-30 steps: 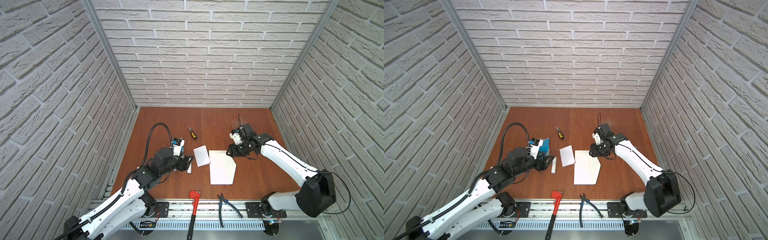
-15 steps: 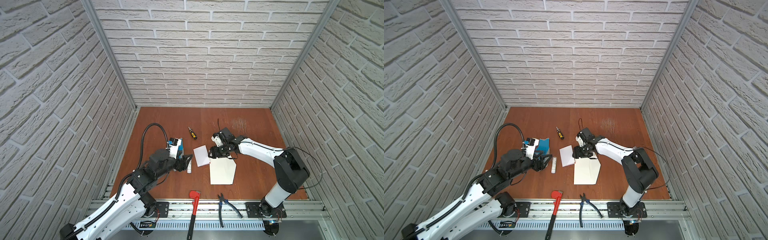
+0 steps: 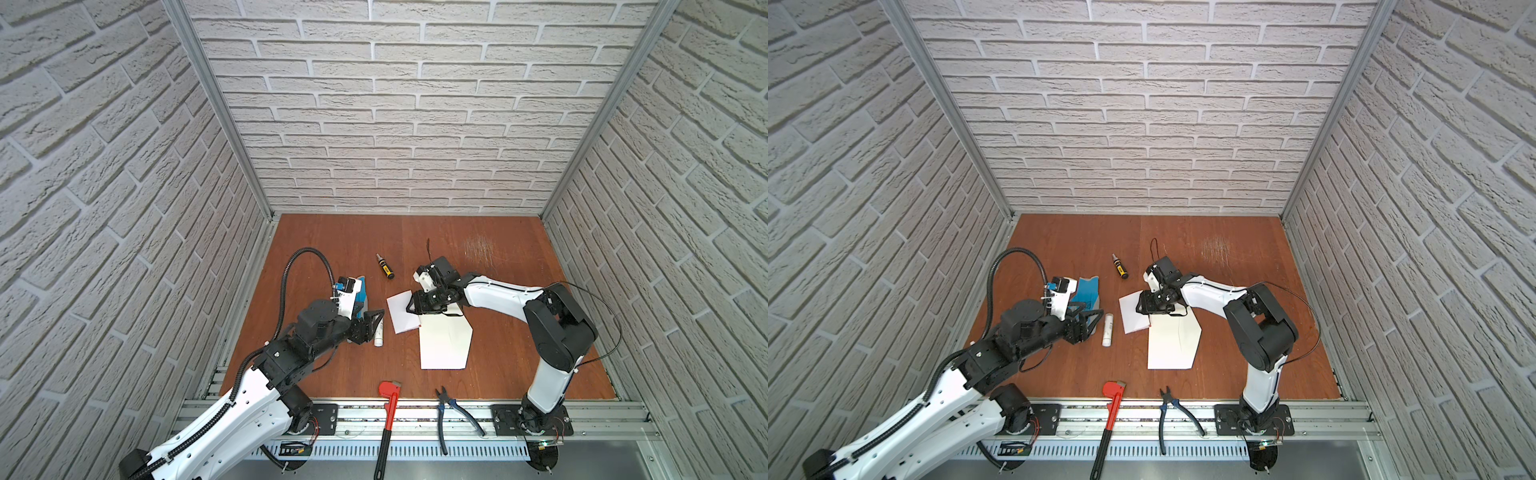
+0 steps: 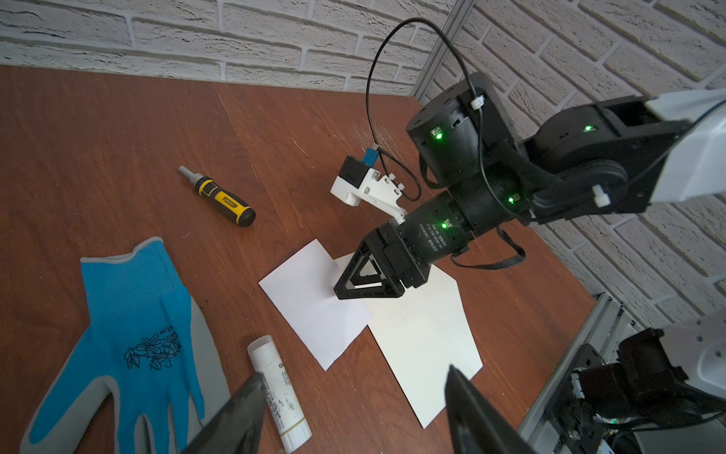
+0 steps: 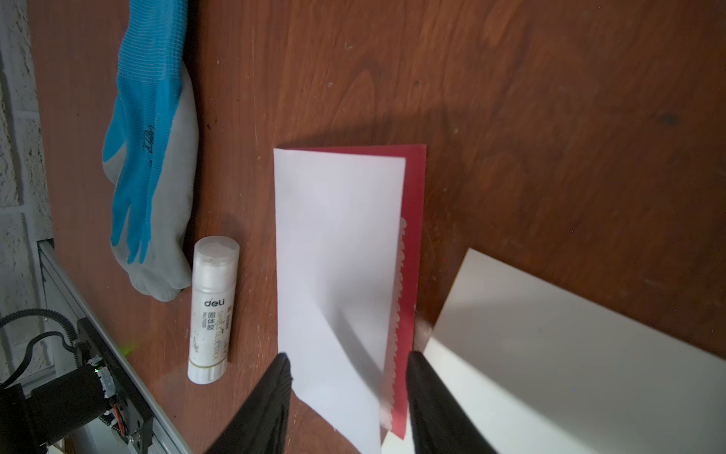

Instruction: Place the letter into the envelope and seal it

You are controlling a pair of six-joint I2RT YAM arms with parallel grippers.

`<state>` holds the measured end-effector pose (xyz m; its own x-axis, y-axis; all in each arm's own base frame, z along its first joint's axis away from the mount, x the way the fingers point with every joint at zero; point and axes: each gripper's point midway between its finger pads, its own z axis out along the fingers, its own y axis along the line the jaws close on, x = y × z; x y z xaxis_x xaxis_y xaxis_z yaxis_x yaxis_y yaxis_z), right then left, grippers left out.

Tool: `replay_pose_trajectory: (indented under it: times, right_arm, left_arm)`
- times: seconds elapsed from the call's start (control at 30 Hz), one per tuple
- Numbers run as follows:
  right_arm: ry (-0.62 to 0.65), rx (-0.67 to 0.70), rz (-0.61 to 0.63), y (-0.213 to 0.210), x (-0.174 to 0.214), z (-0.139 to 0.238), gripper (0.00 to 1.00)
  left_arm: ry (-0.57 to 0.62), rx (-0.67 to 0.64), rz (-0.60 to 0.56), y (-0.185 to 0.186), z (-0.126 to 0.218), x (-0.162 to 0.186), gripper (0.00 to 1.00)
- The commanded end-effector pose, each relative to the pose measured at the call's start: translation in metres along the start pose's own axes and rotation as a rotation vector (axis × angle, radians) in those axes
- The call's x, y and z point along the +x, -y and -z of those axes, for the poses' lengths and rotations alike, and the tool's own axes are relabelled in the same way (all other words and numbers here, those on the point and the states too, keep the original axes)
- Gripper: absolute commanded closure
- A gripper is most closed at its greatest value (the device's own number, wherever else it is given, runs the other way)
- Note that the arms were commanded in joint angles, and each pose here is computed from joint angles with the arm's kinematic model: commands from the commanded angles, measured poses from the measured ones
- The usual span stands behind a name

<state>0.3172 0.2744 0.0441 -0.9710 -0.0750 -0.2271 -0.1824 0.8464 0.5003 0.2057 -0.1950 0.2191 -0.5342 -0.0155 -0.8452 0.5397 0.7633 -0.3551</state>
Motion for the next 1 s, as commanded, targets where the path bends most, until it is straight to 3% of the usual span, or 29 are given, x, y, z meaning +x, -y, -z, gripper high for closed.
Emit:
replay_pose_trajectory:
  times: [0.0,0.4,0.63,0.97]
  right_arm:
    - [0.031,-0.053,0.011,-0.017,-0.011,0.001,0.57]
    - [0.025,-0.075,-0.002,-0.028,-0.009,0.005,0.94]
    - [0.094,-0.141,0.021,-0.061,-0.021,0.038,0.95]
    - [0.264,-0.214,0.064,-0.108,-0.026,0.126,0.95]
  left_arm:
    - [0.023,0.005,-0.003,0.001,0.001,-0.003,0.29]
    - [0.026,0.006,0.008,0.002,0.008,-0.004,0.28]
    - [0.04,0.008,0.016,0.004,0.019,-0.01,0.28]
    - [0.134,0.054,0.064,0.014,0.036,-0.031,0.26]
